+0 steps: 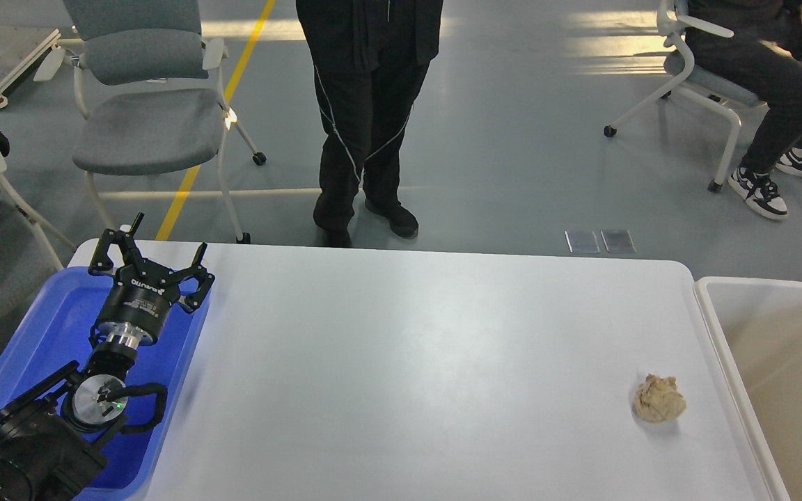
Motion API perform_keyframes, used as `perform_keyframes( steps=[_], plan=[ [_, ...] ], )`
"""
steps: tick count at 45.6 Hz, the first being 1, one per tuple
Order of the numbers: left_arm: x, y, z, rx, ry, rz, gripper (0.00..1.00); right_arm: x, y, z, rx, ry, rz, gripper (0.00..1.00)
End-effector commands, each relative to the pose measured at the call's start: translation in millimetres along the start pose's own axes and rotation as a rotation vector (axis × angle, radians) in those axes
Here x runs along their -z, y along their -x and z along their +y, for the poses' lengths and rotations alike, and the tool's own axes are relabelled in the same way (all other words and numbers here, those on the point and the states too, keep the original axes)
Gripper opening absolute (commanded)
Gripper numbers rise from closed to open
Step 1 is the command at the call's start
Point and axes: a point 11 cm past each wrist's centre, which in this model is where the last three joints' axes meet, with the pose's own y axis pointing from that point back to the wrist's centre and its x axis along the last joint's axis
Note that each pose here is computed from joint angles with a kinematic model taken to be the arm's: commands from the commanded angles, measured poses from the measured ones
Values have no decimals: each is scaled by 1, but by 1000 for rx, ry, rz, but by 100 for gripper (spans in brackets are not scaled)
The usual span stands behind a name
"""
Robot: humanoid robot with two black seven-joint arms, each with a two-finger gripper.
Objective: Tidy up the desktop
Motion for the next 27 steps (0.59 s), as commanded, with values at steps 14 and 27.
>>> perform_keyframes(
  steps=[14, 27],
  plan=[
    [0, 0, 0, 0, -1, 0, 100, 31, 159, 18, 253, -364, -371, 100],
    [0, 0, 0, 0, 1, 0, 100, 11, 202, 29, 278, -388, -445, 100]
  ],
)
